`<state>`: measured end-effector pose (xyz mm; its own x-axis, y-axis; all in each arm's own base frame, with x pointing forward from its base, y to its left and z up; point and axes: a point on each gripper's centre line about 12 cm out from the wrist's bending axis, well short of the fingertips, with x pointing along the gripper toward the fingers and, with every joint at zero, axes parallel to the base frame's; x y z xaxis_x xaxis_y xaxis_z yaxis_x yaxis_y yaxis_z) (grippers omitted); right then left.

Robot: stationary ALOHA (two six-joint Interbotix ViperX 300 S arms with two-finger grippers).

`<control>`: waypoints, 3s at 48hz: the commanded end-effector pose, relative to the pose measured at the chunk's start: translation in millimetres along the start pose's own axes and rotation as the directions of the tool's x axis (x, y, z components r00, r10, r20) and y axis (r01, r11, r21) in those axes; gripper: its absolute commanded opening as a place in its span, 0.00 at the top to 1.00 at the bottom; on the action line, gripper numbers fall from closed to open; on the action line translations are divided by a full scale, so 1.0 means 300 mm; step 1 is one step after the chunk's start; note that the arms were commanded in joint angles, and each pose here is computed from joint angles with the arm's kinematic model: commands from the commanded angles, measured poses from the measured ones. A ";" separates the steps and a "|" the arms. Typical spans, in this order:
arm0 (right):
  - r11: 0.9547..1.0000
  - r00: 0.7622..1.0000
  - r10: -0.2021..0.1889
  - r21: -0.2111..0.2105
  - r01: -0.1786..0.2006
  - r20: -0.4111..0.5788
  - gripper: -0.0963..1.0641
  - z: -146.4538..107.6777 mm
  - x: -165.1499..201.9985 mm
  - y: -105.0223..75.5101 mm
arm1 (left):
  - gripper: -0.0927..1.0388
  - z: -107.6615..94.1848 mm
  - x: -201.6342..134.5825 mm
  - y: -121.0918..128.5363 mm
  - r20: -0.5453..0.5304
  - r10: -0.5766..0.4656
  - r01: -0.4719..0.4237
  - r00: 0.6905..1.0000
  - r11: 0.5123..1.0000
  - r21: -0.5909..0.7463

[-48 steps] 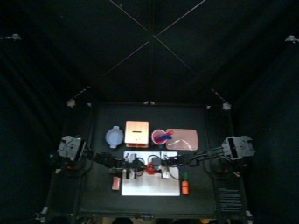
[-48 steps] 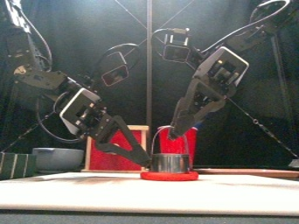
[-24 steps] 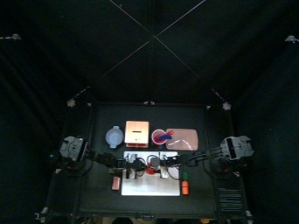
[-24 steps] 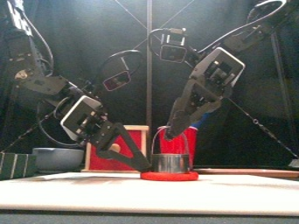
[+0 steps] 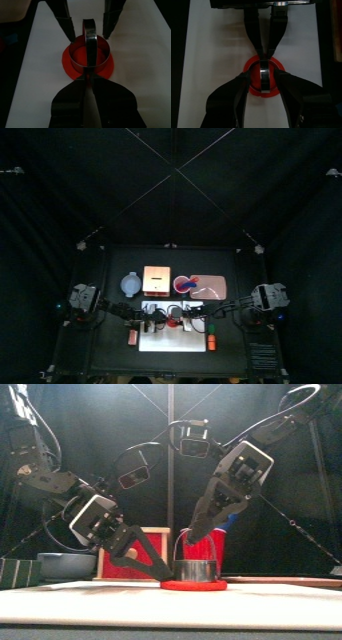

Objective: Get the cutter from the drawer then cut the dough then place the extra dough in the bowl
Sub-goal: Cut the dough

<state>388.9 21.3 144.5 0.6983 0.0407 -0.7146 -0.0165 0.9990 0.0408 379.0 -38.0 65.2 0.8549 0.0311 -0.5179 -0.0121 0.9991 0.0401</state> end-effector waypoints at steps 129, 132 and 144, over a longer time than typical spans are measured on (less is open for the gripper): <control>0.999 0.998 0.008 0.040 -0.011 0.069 0.54 0.077 -0.087 0.005 | 0.38 0.094 -0.089 0.032 0.122 0.025 -0.022 0.992 0.999 -0.026; 0.999 0.998 0.008 0.043 -0.011 0.064 0.54 0.077 -0.077 0.005 | 0.38 0.090 -0.091 0.038 0.121 0.032 -0.029 0.992 0.999 -0.032; 0.999 0.999 0.010 0.041 -0.012 0.050 0.54 0.079 -0.043 0.009 | 0.38 0.076 -0.092 0.042 0.110 0.037 -0.033 0.993 0.999 -0.034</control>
<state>390.0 22.1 156.5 0.7025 0.0474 -0.7101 0.0089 0.9971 0.0754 363.5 -27.3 89.6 0.8899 0.0628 -0.4519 -0.0545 0.9980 0.0313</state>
